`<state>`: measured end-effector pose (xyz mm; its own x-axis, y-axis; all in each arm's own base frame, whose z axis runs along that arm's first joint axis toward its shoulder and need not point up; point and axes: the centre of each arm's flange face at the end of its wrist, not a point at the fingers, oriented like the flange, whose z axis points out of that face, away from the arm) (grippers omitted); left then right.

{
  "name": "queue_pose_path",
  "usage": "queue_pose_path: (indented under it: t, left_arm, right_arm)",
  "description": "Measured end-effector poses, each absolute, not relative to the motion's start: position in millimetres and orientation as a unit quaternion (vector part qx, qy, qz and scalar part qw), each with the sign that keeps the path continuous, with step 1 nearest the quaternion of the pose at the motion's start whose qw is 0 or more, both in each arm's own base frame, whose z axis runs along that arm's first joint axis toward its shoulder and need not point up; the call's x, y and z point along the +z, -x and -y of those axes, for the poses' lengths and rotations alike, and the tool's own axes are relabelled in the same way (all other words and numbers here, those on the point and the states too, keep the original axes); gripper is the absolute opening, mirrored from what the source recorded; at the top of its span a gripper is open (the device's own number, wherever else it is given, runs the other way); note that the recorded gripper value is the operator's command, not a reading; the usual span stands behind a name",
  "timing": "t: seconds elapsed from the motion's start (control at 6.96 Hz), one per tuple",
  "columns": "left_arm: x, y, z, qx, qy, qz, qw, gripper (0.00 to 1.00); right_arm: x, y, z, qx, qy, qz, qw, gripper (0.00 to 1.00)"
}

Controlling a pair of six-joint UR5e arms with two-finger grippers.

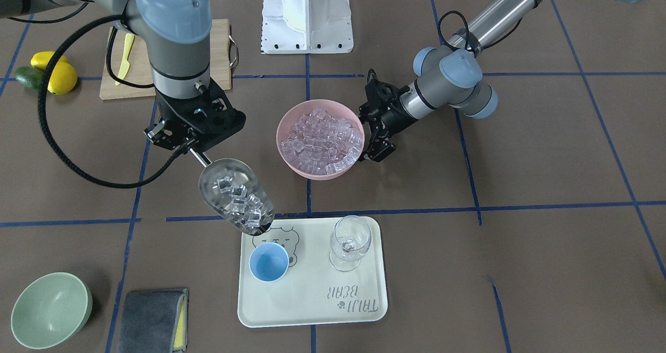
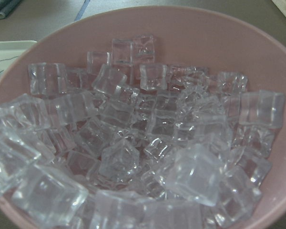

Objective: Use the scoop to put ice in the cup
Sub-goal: 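Carry the filled scoop with the right gripper to the blue cup, then tilt the scoop over the blue cup to pour the ice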

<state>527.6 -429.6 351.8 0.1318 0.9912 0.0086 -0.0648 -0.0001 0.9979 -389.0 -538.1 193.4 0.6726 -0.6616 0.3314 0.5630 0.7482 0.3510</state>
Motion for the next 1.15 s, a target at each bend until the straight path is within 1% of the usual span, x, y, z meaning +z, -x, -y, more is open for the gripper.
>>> queue_pose_path:
  t: [0.43,0.72,1.15]
  left_arm:
    - [351.1,-528.2,429.2,0.483,-0.517,-0.449,0.546,1.0]
    - [351.2,-528.5,428.8,0.483,-0.517,-0.449,0.546,1.0]
    - [350.9,-529.2,428.2,0.484,-0.516,-0.449,0.546,1.0]
  right_arm:
    - [210.0,399.6,570.8,-0.36,-0.076,0.206,0.907,0.0]
    - [194.3,409.3,589.1,-0.369,-0.036,0.188,0.91,0.0]
    - [176.5,417.3,600.9,-0.375,0.012,0.167,0.912,0.0]
